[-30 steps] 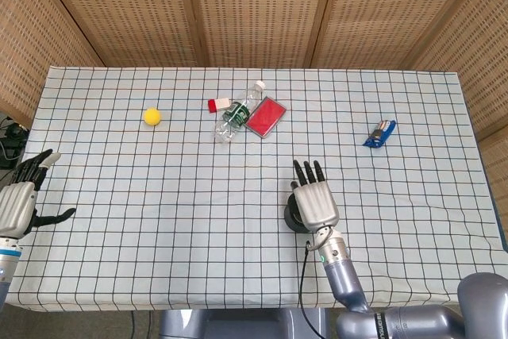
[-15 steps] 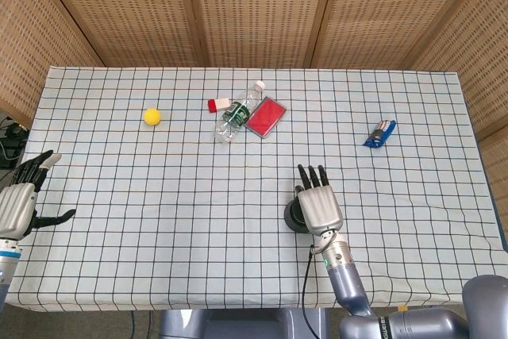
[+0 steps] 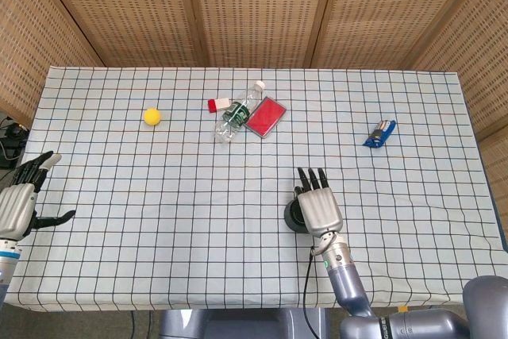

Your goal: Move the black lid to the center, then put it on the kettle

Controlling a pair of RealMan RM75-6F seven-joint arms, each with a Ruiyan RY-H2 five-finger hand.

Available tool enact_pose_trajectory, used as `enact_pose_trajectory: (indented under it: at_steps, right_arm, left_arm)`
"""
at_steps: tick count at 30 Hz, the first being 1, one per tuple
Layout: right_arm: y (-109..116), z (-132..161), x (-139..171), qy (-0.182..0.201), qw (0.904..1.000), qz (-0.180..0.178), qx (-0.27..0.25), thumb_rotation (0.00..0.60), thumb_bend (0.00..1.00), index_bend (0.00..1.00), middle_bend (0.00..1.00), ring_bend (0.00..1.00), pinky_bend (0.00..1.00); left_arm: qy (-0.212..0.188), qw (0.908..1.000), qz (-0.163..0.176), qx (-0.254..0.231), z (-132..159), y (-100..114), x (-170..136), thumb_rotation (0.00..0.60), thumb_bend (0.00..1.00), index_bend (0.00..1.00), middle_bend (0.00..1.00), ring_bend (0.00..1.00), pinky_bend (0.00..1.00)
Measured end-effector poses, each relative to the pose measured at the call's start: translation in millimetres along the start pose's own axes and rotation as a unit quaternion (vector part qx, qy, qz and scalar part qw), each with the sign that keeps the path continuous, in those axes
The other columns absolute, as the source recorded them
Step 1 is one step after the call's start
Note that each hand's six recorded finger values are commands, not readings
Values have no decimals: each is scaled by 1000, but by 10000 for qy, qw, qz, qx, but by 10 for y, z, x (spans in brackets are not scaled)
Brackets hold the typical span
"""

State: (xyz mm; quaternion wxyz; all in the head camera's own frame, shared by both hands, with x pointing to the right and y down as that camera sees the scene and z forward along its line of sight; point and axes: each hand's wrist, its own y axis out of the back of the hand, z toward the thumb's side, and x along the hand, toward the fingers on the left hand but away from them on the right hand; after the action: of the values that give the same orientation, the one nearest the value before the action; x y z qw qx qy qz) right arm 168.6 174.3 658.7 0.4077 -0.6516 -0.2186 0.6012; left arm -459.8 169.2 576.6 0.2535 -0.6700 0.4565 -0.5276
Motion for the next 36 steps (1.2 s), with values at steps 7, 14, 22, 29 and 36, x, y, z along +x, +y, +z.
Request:
enact_pose_trajectory:
  at_steps: [7, 14, 22, 29, 36]
  right_arm:
    - [65, 23, 76, 24, 10000, -28, -27, 600, 323, 260, 0, 0, 0]
    - [68, 3, 220, 16, 10000, 26, -23, 600, 323, 246, 0, 0, 0]
    - [1, -26, 298, 45, 9999, 66, -97, 600, 321, 256, 0, 0, 0]
    - [61, -135, 330, 41, 9997, -202, -126, 600, 320, 248, 0, 0, 0]
    - [247, -501, 456, -129, 9953, -924, -245, 600, 296, 167, 0, 0, 0]
  left_arm:
    - [8, 10000, 5, -12, -6, 12, -2, 600, 158, 0, 0, 0, 0]
    - [-18, 10000, 17, -26, 6, 23, -17, 600, 158, 0, 0, 0, 0]
    - [-33, 10000, 15, -20, 12, 27, -26, 600, 158, 0, 0, 0, 0]
    - [2, 9999, 117, -1, -15, 71, -36, 600, 158, 0, 0, 0, 0]
    - [23, 9998, 183, 81, -35, 67, -32, 600, 151, 0, 0, 0, 0]
